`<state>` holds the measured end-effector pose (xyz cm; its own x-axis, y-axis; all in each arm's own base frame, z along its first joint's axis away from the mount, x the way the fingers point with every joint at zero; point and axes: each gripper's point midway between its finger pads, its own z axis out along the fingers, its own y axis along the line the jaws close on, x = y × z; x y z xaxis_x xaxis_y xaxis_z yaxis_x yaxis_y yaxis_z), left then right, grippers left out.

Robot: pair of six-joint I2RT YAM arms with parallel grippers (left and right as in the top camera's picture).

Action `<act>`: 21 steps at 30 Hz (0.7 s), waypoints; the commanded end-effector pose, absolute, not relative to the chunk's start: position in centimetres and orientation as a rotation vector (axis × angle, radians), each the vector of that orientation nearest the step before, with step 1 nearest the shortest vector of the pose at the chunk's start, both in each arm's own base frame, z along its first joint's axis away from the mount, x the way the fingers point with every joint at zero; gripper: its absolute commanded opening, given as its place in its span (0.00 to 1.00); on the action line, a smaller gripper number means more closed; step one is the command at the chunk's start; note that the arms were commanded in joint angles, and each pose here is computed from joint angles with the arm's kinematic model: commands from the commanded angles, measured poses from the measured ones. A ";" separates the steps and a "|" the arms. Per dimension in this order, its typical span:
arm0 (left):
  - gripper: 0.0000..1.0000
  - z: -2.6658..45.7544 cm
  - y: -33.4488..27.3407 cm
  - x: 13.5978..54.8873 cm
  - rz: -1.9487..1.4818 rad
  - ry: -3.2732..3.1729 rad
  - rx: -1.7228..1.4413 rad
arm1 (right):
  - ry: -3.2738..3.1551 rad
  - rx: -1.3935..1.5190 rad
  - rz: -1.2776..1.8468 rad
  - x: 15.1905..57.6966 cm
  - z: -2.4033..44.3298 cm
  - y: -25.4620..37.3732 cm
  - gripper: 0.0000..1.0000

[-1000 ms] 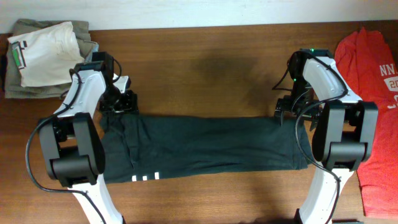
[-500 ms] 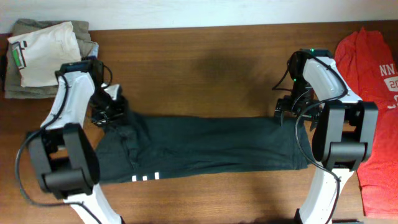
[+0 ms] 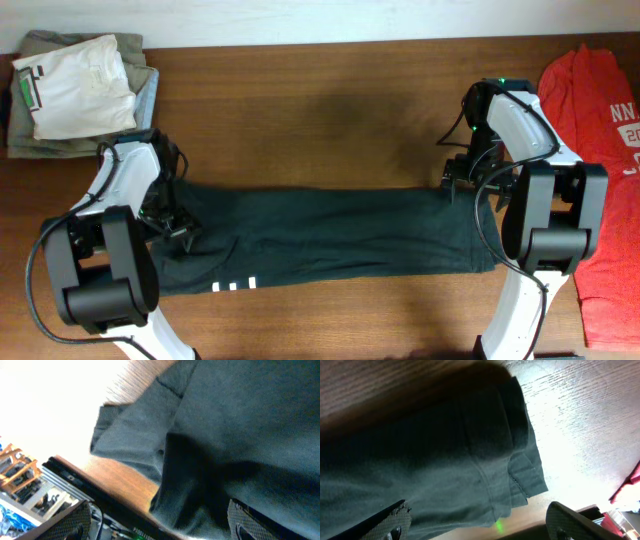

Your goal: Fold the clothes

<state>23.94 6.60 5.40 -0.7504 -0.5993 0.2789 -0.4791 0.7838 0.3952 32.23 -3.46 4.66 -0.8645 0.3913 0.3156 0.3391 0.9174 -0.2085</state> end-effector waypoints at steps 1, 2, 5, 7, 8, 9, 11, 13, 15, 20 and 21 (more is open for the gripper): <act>0.86 10.8 7.7 27.8 -0.458 -2.761 0.912 | -2.701 -0.523 0.200 31.6 5.0 -3.1 0.86; 0.59 12.0 7.4 28.6 -0.440 -2.831 0.888 | -2.707 -0.525 0.198 31.7 5.1 -3.1 0.73; 0.16 13.2 3.4 30.3 -0.296 -2.997 0.702 | -2.792 -0.581 0.185 32.2 8.1 -3.1 0.61; 0.03 11.5 -0.9 30.7 -0.101 -3.043 0.466 | -2.844 -0.592 0.124 31.8 10.4 -2.2 0.36; 0.01 10.0 -2.0 30.5 -0.084 -3.044 0.426 | -2.864 -0.576 0.110 31.4 11.1 -1.6 0.04; 0.01 8.7 -2.7 30.1 -0.058 -3.038 0.404 | -2.870 -0.537 0.115 30.7 10.9 -0.7 0.04; 0.01 5.7 -3.3 27.9 -0.031 -2.979 0.377 | -2.862 -0.474 0.091 29.6 8.0 1.1 0.04; 0.01 3.5 -3.1 26.7 -0.036 -2.962 0.361 | -2.865 -0.486 -0.040 29.3 4.8 2.6 0.04; 0.01 1.4 -2.2 26.0 -0.034 -2.963 0.405 | -2.868 -0.524 -0.074 29.0 2.8 2.2 0.04; 0.01 -0.5 1.8 27.6 0.056 -3.013 0.676 | -2.869 -0.607 -0.092 28.2 0.0 1.0 0.04; 0.01 -0.6 1.9 27.8 0.084 -3.013 0.700 | -2.865 -0.651 -0.098 28.2 -0.4 0.9 0.04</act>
<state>27.79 1.12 -0.17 -0.9092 -0.4116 0.0627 -0.4133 0.9104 -0.0173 28.51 1.10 -0.08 -0.9038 0.3751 0.2059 0.3859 0.9224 0.0136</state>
